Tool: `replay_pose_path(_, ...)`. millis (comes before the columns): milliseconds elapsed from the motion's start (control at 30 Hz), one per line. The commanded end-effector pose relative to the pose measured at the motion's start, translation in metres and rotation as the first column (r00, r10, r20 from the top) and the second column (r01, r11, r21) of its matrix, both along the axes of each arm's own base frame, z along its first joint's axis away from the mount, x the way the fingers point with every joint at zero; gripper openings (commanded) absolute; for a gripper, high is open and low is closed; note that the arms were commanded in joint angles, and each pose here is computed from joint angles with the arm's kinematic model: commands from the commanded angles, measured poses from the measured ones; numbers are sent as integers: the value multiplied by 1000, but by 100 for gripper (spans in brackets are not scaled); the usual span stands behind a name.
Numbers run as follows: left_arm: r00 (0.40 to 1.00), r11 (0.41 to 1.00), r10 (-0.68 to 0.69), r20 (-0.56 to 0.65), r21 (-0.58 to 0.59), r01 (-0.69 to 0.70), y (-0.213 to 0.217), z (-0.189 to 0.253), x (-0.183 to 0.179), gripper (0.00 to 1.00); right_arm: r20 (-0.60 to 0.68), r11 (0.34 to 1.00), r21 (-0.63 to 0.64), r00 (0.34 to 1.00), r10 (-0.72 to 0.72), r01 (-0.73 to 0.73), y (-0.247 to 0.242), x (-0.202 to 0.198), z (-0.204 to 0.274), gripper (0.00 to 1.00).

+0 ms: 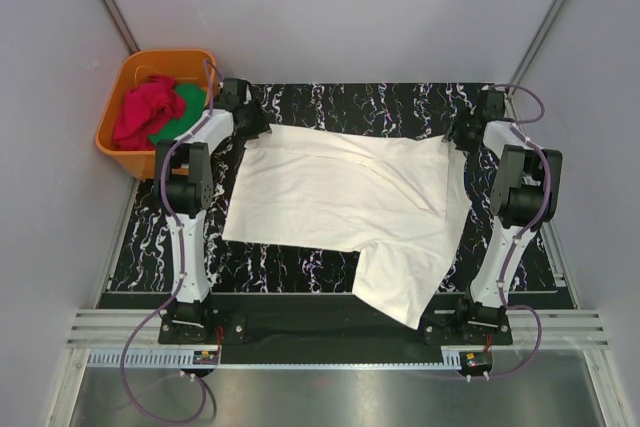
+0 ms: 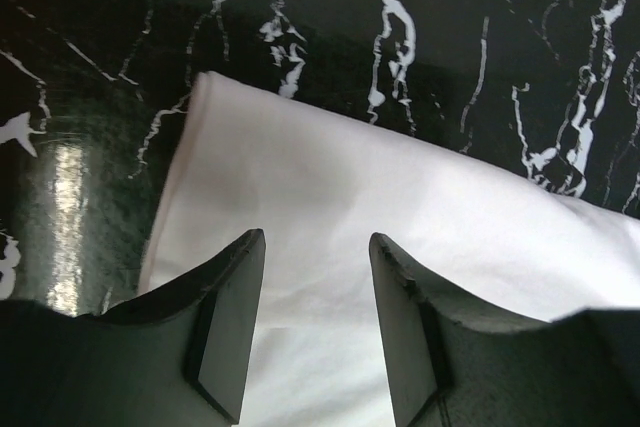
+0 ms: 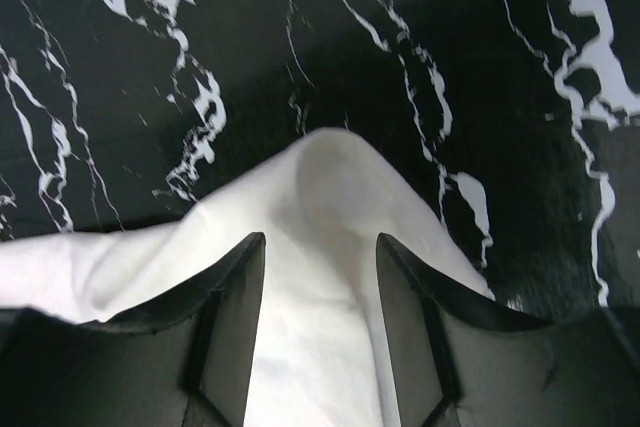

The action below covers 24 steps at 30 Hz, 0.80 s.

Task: Fold and stack the t-shirts
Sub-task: Fold the tshirt

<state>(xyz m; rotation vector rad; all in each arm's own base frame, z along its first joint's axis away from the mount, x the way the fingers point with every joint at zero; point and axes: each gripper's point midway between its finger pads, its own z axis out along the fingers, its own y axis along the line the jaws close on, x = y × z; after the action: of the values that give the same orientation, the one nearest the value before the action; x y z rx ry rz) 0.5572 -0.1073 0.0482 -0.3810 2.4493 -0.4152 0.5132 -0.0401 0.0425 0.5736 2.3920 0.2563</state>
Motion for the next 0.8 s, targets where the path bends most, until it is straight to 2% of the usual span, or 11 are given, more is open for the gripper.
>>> replay_pose_path(0, 999, 999, 28, 33, -39, -27, 6, 10, 14, 51, 70, 1000, 20, 997, 19, -21, 0, 29, 11, 56)
replay_pose_path(167, 997, 995, 81, 1, -55, -80, 14, 3, 16, 51, 81, 999, 53, 997, -4, 0, 0, 49, 15, 54)
replay_pose_path(267, 995, 992, 99, -23, -73, -100, 15, 0, 15, 51, 46, 997, 57, 998, -44, 42, -4, 51, 8, 51)
replay_pose_path(367, 992, 991, 112, -58, -71, -116, 16, -9, 14, 51, 44, 996, 72, 997, -61, 58, -4, 50, 6, 45)
replay_pose_path(433, 990, 990, 115, -79, -76, -121, 17, -15, 13, 51, 35, 993, 90, 996, -81, 78, -6, 46, 4, 34)
replay_pose_path(467, 988, 988, 126, -91, -82, -133, 19, -17, 11, 51, 28, 992, 89, 995, -92, 89, -8, 45, 2, 27)
replay_pose_path(500, 986, 987, 131, -98, -85, -140, 21, -19, 10, 51, 8, 990, 87, 994, -108, 107, -11, 42, -3, 16)
replay_pose_path(533, 985, 986, 133, -109, -87, -143, 21, -22, 7, 51, -4, 986, 88, 990, -143, 143, -19, 39, -4, 12)
replay_pose_path(600, 980, 981, 145, -134, -106, -160, 26, -28, 3, 51, -22, 974, 61, 975, -219, 220, -33, 33, -5, 5)
replay_pose_path(767, 976, 976, 154, -154, -127, -174, 31, -37, -3, 51, -64, 960, 82, 962, -264, 269, -40, 30, -15, 2)
